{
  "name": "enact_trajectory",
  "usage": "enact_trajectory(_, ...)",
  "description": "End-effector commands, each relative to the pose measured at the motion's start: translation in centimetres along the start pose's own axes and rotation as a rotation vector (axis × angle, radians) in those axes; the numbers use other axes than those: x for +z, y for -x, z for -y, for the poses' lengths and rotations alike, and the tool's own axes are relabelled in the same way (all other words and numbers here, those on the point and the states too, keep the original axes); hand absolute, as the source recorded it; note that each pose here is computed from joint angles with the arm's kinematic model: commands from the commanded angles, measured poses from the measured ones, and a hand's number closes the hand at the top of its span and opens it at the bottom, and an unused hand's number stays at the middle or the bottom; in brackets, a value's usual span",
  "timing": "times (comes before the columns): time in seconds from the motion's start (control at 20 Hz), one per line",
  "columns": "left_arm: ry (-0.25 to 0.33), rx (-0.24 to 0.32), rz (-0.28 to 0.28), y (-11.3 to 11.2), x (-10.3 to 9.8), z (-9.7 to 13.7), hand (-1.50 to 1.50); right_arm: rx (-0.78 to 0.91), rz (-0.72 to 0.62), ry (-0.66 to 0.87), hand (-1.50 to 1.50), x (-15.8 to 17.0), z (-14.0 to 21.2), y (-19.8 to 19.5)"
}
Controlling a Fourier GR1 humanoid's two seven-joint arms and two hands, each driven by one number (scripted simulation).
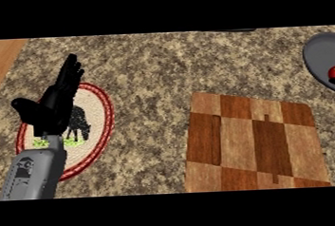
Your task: Pick the tomato from the cutting board and place it in the pan
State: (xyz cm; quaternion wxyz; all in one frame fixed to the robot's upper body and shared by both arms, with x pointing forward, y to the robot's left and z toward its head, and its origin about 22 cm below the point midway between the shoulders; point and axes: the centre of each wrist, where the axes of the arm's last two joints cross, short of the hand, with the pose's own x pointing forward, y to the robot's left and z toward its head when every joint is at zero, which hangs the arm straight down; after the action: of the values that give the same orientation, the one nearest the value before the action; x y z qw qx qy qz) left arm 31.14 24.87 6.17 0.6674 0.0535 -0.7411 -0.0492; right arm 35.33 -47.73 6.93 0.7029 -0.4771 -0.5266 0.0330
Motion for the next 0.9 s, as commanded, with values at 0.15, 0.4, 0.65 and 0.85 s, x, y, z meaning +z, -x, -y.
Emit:
enact_trajectory(0.15, -0.022, -0.005, -0.002, -0.4, -0.2, -0.8, 0.0, -0.206, 0.117, 0.123, -1.5, 0.2, 0.1, 0.7)
enact_trajectory(0.4, -0.056, -0.008, -0.032, 1.7, 0.7, -1.1, 0.0, -0.394, 0.136, 0.155, -1.5, 0.5, 1.3, 2.7)
enact_trajectory(0.65, -0.067, -0.012, -0.053, 2.6, 2.4, -1.7, 0.0, -0.539, 0.194, 0.032, -1.5, 1.5, 2.4, 6.2)
enact_trajectory(0.85, -0.09, -0.017, -0.065, 0.9, 1.6, -2.3, 0.0, -0.562, 0.255, 0.002, -1.5, 2.8, 4.6, 9.8)
